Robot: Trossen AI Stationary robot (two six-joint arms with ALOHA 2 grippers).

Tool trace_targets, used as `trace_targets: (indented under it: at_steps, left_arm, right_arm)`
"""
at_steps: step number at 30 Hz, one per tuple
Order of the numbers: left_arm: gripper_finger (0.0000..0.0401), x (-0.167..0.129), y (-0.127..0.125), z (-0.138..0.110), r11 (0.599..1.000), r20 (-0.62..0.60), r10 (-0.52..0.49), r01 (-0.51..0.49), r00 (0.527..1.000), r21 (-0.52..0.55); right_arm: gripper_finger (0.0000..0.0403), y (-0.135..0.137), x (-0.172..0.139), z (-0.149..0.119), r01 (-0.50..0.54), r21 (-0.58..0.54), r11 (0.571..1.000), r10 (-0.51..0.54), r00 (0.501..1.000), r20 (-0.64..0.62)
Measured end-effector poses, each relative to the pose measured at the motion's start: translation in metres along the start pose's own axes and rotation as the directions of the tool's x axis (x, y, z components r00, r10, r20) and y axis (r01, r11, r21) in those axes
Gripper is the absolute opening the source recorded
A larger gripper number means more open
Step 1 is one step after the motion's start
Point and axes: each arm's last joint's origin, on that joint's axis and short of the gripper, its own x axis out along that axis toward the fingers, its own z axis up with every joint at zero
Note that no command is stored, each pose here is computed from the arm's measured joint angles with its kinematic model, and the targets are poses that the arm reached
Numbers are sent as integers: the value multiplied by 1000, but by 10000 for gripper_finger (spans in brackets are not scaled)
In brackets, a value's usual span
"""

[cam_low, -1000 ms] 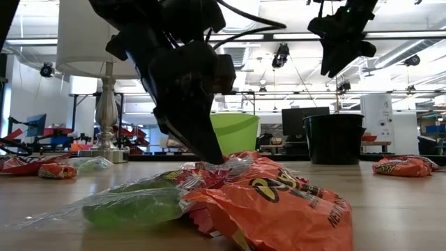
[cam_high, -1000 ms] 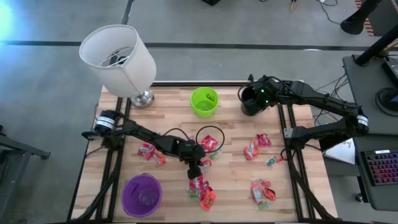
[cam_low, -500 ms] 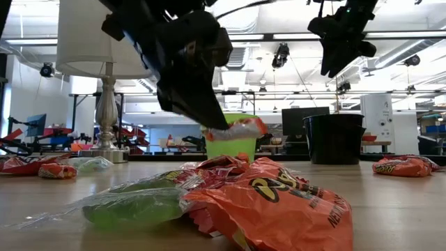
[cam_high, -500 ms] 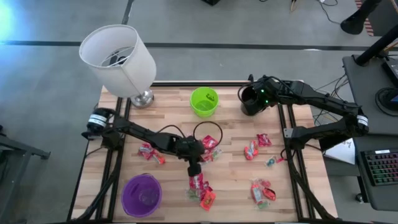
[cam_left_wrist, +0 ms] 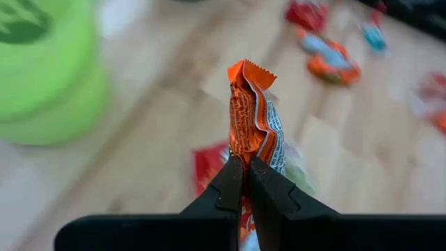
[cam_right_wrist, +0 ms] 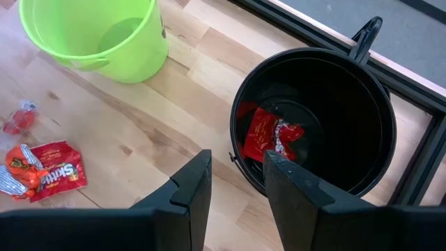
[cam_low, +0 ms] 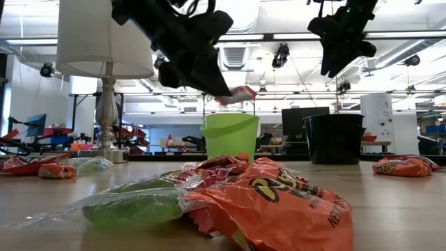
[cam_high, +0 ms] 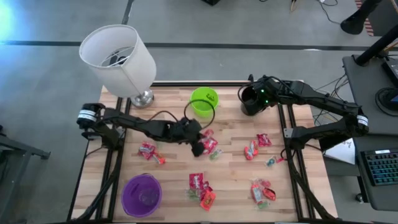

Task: Sort candy
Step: Put the orange chocolate into the green bucket

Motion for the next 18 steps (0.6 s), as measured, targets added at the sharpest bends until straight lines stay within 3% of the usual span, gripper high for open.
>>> trace_targets:
  at_steps: [8,18]
  left_arm:
    - [0,-5,33,26,989,97,134,-126,986,-83]
    - [0,-2,74,49,962,148,229,-200,962,-187]
  right_arm:
    - [123,0,0,0,-1,0,1000,1,1000,0]
    - [123,0,0,0,-1,0,1000,1,1000,0]
